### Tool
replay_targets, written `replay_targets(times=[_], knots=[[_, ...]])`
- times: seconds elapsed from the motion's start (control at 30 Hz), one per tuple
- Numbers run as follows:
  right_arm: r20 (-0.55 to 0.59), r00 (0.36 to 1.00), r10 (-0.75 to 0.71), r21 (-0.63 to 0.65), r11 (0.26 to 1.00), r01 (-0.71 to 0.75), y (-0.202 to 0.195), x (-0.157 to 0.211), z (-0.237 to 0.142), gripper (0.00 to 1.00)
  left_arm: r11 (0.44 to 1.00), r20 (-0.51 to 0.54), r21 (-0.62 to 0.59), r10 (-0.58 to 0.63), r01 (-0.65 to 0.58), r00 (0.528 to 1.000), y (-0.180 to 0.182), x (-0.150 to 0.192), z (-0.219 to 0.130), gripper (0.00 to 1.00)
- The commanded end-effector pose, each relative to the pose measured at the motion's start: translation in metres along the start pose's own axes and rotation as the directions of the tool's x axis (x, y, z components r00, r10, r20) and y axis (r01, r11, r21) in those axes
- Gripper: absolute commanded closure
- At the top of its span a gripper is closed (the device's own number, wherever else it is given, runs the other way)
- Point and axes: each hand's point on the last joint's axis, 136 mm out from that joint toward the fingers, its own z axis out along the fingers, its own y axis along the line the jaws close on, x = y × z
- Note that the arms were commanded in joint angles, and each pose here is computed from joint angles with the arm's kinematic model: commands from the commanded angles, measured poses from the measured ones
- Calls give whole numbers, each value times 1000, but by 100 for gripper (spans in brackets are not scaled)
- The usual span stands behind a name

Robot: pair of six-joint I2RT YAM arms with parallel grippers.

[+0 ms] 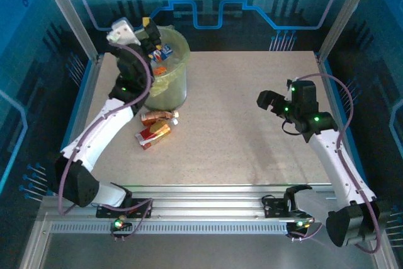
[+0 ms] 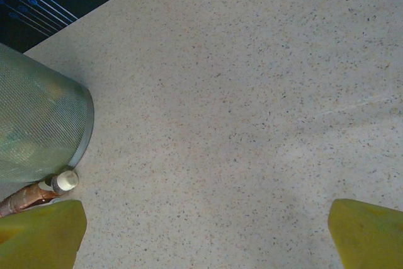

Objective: Put the plastic bottles in the bin

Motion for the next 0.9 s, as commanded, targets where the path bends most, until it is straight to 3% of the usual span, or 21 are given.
replay_targets(times=[0.0, 0.23, 0.33, 0.43, 0.57, 0.87], knots=[[-9, 1000, -5, -20, 1000, 5, 6, 2, 3, 0, 998, -165, 42, -36, 43, 986, 14, 6, 3, 1], [-16, 1000, -2, 8, 1000, 2, 2, 2, 1, 0, 992, -333, 129, 46, -2, 942, 26, 13, -6, 1], [-18, 1000, -1, 16, 1000, 1, 1, 1, 0, 0, 976, -456, 208, 159, -69, 876, 26, 28, -25, 1], [-16, 1000, 8, 18, 1000, -7, 1, 0, 0, 0, 940, -564, 323, 283, -109, 776, 29, 54, -58, 1], [-8, 1000, 23, 40, 999, -23, -2, -2, -2, 0, 920, -659, 379, 342, -97, 670, 51, 97, -105, 1], [34, 998, 49, 82, 995, -52, -8, -9, -12, 0, 920, -724, 360, 382, -157, 575, 92, 185, -175, 1]])
